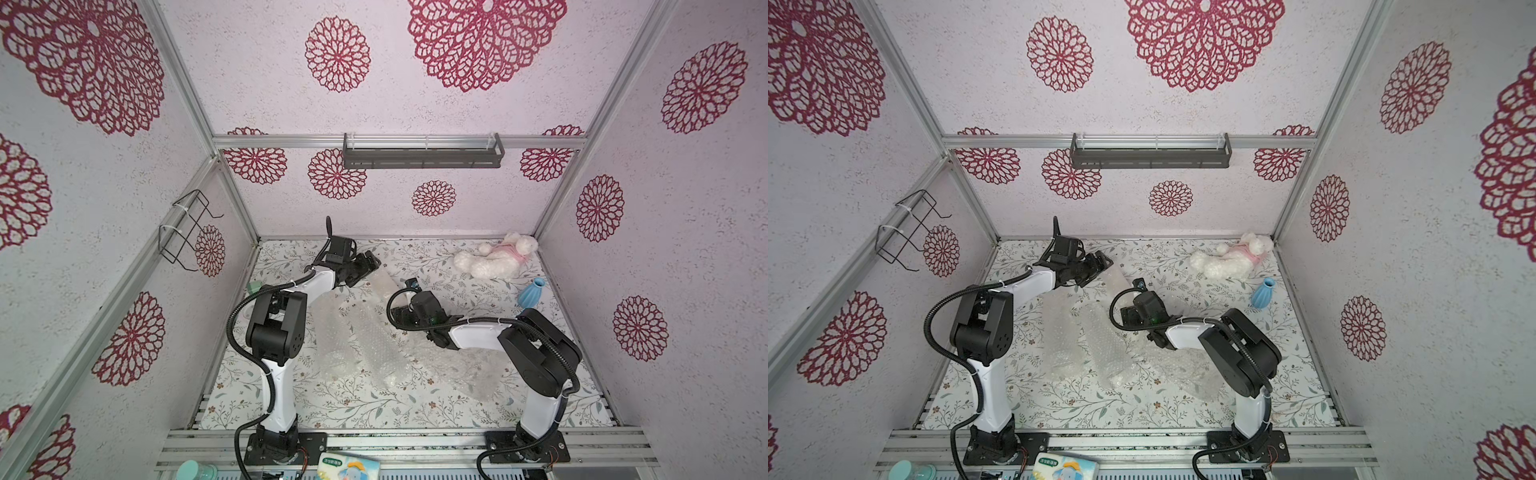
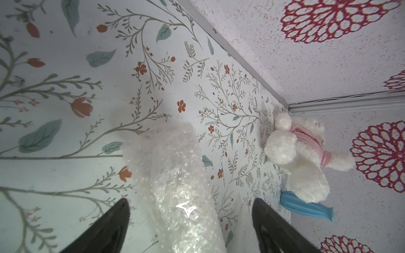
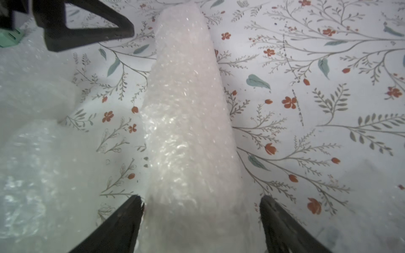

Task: Unwrap the vase from the bubble wrap
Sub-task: Unwrap the bubble wrap at the center of the board.

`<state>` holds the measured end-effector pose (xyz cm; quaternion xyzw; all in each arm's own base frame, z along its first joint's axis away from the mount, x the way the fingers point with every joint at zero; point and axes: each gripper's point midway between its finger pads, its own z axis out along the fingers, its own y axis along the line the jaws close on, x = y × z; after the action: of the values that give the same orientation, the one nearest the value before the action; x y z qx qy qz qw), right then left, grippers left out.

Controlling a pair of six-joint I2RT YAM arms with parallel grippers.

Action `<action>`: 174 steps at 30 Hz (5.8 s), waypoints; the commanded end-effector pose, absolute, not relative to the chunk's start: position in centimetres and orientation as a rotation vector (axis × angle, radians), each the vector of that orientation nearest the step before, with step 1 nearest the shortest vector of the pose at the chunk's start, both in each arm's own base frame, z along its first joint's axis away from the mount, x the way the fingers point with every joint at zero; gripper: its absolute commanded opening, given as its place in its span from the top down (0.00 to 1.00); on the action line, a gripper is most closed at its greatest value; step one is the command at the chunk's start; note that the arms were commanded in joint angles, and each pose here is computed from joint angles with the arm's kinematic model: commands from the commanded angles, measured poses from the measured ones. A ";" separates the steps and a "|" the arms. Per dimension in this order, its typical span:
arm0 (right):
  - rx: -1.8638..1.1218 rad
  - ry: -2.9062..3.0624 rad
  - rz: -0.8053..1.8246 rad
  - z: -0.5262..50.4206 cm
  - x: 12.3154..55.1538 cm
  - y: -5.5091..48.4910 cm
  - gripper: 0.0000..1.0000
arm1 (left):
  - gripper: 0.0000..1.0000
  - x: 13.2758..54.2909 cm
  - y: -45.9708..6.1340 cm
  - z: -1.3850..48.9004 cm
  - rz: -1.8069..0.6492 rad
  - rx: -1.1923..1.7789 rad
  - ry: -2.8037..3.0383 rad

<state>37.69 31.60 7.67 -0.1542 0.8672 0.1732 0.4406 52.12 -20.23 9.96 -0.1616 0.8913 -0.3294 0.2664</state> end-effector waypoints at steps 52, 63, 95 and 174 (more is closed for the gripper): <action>-0.078 2.180 0.893 9.3 40.6 29.8 0.46 | 0.07 52.8 -20.3 15.7 -0.916 -0.399 2.332; 0.220 2.085 1.108 9.6 40.6 29.7 0.49 | 0.14 53.4 -22.4 14.8 -1.004 -0.401 2.327; 0.128 2.130 1.053 9.4 40.1 30.1 0.49 | 0.57 55.8 -28.7 8.3 -1.160 -0.298 2.393; -0.010 2.048 0.927 12.6 38.1 29.4 0.43 | 0.23 55.1 -35.6 20.4 -1.121 0.005 2.295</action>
<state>38.03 29.13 9.49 0.0093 0.8465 0.3541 0.3974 55.69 -36.54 17.53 -0.0107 0.8572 -0.4409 0.2658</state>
